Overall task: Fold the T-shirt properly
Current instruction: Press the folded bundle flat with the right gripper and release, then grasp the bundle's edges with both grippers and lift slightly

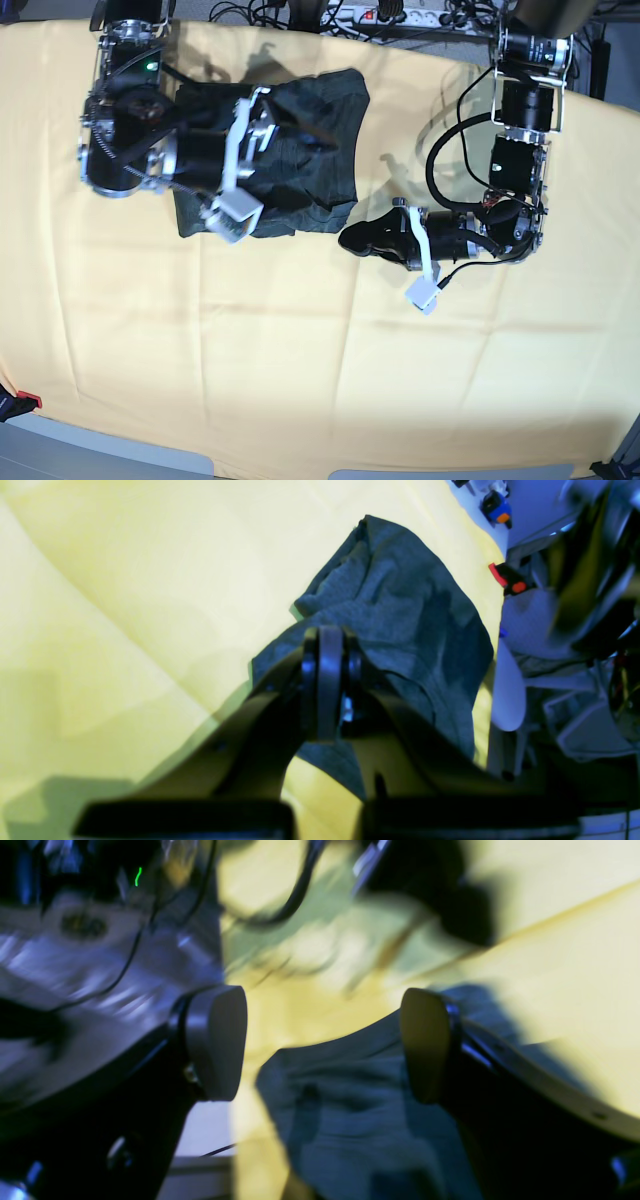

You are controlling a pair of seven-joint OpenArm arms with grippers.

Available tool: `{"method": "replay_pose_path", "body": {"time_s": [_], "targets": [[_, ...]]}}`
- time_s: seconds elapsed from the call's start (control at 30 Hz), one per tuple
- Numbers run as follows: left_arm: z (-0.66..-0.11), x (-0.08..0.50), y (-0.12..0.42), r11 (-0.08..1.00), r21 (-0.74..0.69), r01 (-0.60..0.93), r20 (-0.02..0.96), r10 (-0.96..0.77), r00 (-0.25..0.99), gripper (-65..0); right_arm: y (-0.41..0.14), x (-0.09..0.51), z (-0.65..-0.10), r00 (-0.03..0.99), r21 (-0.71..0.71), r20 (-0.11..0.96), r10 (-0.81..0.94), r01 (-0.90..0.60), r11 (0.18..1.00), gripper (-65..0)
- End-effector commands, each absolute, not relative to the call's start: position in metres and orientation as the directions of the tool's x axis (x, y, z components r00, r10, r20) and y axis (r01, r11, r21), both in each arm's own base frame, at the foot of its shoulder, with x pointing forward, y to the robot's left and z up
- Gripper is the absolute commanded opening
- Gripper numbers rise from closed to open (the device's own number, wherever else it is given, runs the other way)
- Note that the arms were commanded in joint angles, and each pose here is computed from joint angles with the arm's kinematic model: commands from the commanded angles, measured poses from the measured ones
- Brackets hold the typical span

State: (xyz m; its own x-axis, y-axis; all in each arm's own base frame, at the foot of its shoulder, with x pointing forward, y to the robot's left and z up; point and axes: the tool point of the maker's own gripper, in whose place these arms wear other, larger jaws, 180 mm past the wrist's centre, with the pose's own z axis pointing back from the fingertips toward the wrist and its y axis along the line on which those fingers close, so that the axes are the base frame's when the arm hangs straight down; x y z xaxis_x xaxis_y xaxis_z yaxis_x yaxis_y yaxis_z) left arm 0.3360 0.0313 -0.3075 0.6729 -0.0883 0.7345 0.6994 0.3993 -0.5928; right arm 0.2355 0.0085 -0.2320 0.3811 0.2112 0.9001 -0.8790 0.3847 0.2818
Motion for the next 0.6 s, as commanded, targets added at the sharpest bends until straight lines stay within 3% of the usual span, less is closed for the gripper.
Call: {"method": "replay_pose_path", "body": {"time_s": [0.0,0.03,0.07,0.17,0.3,0.57], "targets": [[-0.285,0.348,0.031,0.381,-0.559,0.736,0.777,-0.068,0.625,-65.0,-0.001,0.245,-0.219,0.344,0.245,0.92,0.189,-0.879,0.409,-18.3],[-0.285,0.347,0.031,0.378,-0.557,0.739,0.776,-0.08,0.626,-65.0,-0.012,0.253,-0.217,0.335,0.224,0.924,0.186,-0.865,0.45,-22.5],[-0.285,0.346,0.031,0.375,-0.555,0.742,0.773,-0.096,0.627,-65.0,-0.026,0.263,-0.217,0.328,0.195,0.925,0.193,-0.844,0.5,-30.7],[-0.279,0.34,0.024,0.322,-0.567,0.758,0.766,-0.132,0.629,-65.0,-0.064,0.288,-0.217,0.299,0.102,0.93,0.214,-0.768,0.632,-65.0],[-0.278,0.32,0.0,0.228,-0.568,0.791,0.757,-0.231,0.611,-65.0,-0.091,0.308,-0.223,0.27,0.012,0.929,0.253,-0.705,0.709,-65.0],[-0.285,0.246,-0.056,0.006,-0.488,0.873,0.77,-0.469,0.433,-65.0,-0.128,0.334,-0.244,0.338,-0.002,0.891,0.302,-0.663,0.749,-65.0]]}}
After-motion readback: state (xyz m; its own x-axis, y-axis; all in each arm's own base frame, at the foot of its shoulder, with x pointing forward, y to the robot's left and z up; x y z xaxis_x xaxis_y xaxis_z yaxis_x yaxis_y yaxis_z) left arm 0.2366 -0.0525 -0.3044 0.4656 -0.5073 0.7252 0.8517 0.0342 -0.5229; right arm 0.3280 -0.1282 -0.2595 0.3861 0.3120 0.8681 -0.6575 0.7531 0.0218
